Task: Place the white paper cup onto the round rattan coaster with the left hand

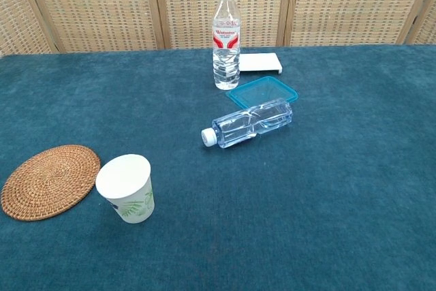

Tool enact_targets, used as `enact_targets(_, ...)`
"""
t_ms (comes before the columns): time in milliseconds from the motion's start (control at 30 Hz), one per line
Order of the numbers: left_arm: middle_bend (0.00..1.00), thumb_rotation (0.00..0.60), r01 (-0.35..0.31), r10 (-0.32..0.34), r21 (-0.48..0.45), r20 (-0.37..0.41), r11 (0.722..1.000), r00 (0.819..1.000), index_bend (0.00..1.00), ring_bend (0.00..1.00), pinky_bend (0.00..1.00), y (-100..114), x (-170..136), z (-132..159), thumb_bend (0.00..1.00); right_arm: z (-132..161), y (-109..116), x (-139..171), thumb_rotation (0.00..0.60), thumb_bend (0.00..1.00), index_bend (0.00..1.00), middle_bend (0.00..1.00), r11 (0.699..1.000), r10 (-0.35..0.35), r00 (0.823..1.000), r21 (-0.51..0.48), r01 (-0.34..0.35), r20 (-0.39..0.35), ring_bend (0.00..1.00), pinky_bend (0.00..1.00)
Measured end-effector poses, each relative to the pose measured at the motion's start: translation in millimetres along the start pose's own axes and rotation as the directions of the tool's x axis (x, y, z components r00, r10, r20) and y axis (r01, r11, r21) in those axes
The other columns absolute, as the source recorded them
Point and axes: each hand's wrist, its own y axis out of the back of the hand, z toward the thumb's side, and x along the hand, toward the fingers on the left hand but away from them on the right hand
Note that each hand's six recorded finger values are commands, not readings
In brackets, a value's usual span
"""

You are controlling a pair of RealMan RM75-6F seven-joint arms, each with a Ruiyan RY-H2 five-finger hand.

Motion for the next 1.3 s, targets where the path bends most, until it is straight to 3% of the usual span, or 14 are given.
enact_targets(267, 0.00, 0.600, 0.064, -0.074, 0.059, 0.182, 0.996, 0.981, 0.00, 0.00, 0.00, -1.1, 27.2, 21.6, 0.26, -2.2, 0.6, -0.3, 0.600, 0.12, 0.04, 0.00, 1.000, -0.002, 1.000, -0.001, 0.002, 0.007, 0.00, 0.00)
enact_targets(400, 0.00, 0.600, 0.110, -0.131, 0.100, 0.237, 0.989, 0.963, 0.00, 0.00, 0.00, -8.8, 41.2, 31.5, 0.14, -2.7, 1.3, -0.3, 0.600, 0.12, 0.04, 0.00, 1.000, -0.005, 1.000, 0.002, 0.005, 0.009, 0.00, 0.00)
enact_targets(500, 0.00, 0.600, 0.137, -0.165, 0.127, 0.252, 0.982, 0.954, 0.00, 0.00, 0.00, -15.4, 53.2, 36.6, 0.09, -3.8, 2.1, -0.3, 0.600, 0.12, 0.04, 0.00, 1.000, -0.008, 1.000, 0.000, 0.008, 0.013, 0.00, 0.00)
enact_targets(1300, 0.00, 0.600, 0.198, -0.265, 0.253, 0.266, 0.947, 0.927, 0.00, 0.00, 0.00, -40.8, 127.1, 85.9, 0.09, -15.0, 5.3, -1.9, 0.600, 0.12, 0.04, 0.00, 1.000, -0.014, 0.999, -0.026, 0.015, 0.041, 0.00, 0.00)
